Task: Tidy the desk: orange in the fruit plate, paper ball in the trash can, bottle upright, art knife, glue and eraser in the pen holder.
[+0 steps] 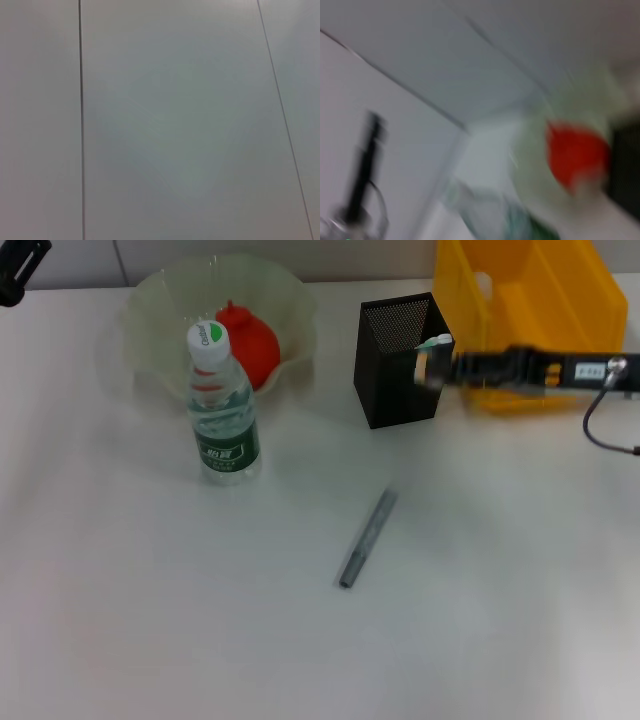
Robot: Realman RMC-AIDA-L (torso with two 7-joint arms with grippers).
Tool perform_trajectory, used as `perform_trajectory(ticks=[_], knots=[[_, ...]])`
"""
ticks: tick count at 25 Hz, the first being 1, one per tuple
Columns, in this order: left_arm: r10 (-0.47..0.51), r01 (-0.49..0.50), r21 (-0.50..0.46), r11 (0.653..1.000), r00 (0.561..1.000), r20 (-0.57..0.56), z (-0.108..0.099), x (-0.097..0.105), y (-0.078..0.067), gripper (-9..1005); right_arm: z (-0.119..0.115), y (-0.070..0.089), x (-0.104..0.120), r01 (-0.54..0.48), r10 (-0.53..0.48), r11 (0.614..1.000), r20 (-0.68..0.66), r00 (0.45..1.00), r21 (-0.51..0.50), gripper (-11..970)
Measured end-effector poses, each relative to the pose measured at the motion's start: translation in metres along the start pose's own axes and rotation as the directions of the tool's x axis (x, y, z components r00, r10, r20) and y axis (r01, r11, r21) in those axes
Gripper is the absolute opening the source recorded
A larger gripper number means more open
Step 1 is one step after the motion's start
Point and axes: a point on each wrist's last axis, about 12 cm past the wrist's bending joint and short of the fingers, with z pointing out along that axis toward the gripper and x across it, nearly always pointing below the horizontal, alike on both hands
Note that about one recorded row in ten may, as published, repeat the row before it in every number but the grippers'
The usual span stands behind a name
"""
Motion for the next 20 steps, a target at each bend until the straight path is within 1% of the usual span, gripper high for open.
perform_trajectory(ticks=[1, 2, 3, 4, 5, 6, 8, 9, 10, 14, 18, 20], knots=[[0.0, 0.0, 0.0, 1.0, 1.0, 0.0, 0.0, 0.0, 0.0, 619, 0.0, -0.002, 0.001, 0.041, -0.04, 0.999, 0.053, 0.998, -0.016, 401], [0.006, -0.006, 0.004, 1.0, 1.0, 0.005, 0.003, -0.002, 0.001, 619, 0.002, -0.005, 0.003, 0.127, -0.123, 0.992, 0.151, 0.981, -0.018, 404], [0.006, -0.006, 0.004, 1.0, 1.0, 0.005, 0.003, -0.002, 0.001, 619, 0.002, -0.005, 0.003, 0.127, -0.123, 0.992, 0.151, 0.981, -0.018, 407], [0.01, -0.01, 0.01, 1.0, 1.0, 0.013, 0.007, -0.004, 0.001, 619, 0.006, -0.009, 0.004, 0.218, -0.219, 0.976, 0.222, 0.95, 0.027, 410], [0.011, -0.011, 0.01, 1.0, 1.0, 0.014, 0.008, -0.004, 0.001, 619, 0.009, -0.012, 0.003, 0.25, -0.256, 0.967, 0.245, 0.935, 0.056, 413], [0.011, -0.011, 0.01, 1.0, 1.0, 0.014, 0.008, -0.004, 0.001, 619, 0.009, -0.012, 0.003, 0.25, -0.256, 0.967, 0.245, 0.935, 0.056, 416], [0.011, -0.012, 0.01, 1.0, 1.0, 0.014, 0.008, -0.004, 0.002, 619, 0.016, -0.018, 0.001, 0.298, -0.32, 0.947, 0.262, 0.911, 0.119, 423], [0.011, -0.012, 0.01, 1.0, 1.0, 0.014, 0.008, -0.004, 0.002, 619, 0.021, -0.022, -0.002, 0.33, -0.365, 0.928, 0.255, 0.895, 0.171, 426], [0.012, -0.012, 0.01, 1.0, 1.0, 0.014, 0.009, -0.004, 0.002, 619, 0.021, -0.022, -0.002, 0.33, -0.365, 0.928, 0.255, 0.895, 0.171, 429], [0.01, -0.01, 0.009, 1.0, 1.0, 0.012, 0.008, -0.003, 0.001, 619, 0.031, -0.03, -0.008, 0.364, -0.422, 0.894, 0.219, 0.88, 0.26, 441], [0.005, -0.005, 0.004, 1.0, 1.0, 0.01, 0.006, -0.002, 0.001, 619, 0.037, -0.032, -0.009, 0.372, -0.43, 0.886, 0.19, 0.882, 0.278, 454], [0.004, -0.004, 0.004, 1.0, 1.0, 0.01, 0.006, -0.002, 0.001, 619, 0.042, -0.034, -0.009, 0.385, -0.442, 0.874, 0.156, 0.883, 0.298, 460]])
